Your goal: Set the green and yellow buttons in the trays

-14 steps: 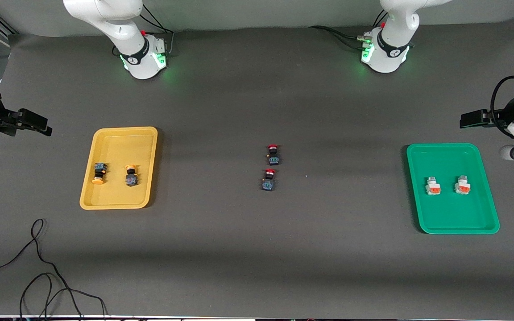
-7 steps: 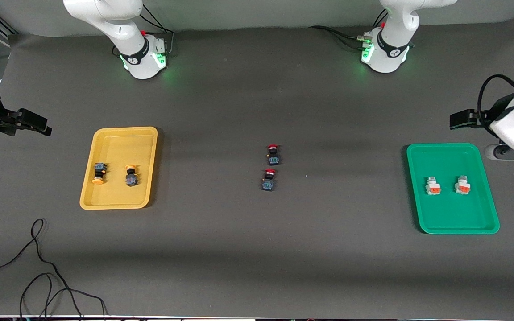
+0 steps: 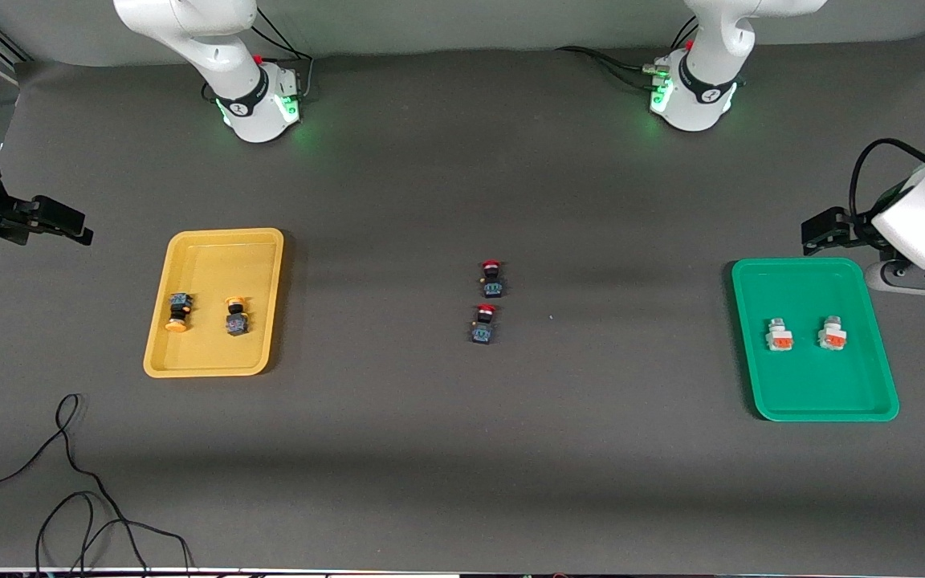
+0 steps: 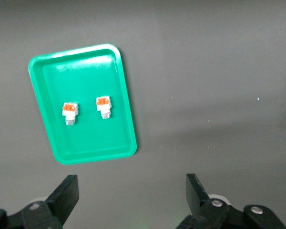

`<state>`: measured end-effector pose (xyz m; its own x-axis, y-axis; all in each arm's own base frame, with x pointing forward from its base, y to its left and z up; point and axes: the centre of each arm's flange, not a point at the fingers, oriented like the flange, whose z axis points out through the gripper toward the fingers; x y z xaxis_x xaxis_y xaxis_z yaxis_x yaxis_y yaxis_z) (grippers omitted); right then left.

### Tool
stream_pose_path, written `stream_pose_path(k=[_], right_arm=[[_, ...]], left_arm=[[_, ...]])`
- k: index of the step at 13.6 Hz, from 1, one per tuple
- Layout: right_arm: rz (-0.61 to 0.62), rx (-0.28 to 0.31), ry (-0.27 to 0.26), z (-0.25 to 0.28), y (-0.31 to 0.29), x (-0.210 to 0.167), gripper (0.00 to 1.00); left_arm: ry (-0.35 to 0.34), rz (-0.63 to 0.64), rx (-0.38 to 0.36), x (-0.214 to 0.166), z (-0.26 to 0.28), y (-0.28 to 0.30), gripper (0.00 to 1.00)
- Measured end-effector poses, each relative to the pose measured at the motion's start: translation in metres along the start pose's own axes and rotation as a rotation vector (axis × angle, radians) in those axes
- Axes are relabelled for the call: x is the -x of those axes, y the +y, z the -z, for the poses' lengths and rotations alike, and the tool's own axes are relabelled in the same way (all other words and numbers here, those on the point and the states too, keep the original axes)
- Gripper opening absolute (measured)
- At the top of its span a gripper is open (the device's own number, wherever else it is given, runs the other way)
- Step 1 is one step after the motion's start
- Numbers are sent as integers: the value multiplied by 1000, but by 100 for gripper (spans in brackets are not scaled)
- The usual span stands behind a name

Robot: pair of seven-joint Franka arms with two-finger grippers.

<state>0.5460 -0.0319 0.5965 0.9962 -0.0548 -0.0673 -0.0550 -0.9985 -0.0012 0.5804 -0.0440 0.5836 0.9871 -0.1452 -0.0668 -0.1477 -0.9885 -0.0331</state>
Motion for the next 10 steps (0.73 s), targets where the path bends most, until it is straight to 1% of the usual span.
stream_pose_path(k=[2, 10], right_arm=[[0, 0, 0, 0, 0, 0, 100], [0, 0, 1, 0, 0, 0, 100]], left_arm=[[17, -3, 3, 3, -5, 2, 100], [-5, -6, 10, 4, -17, 4, 100]])
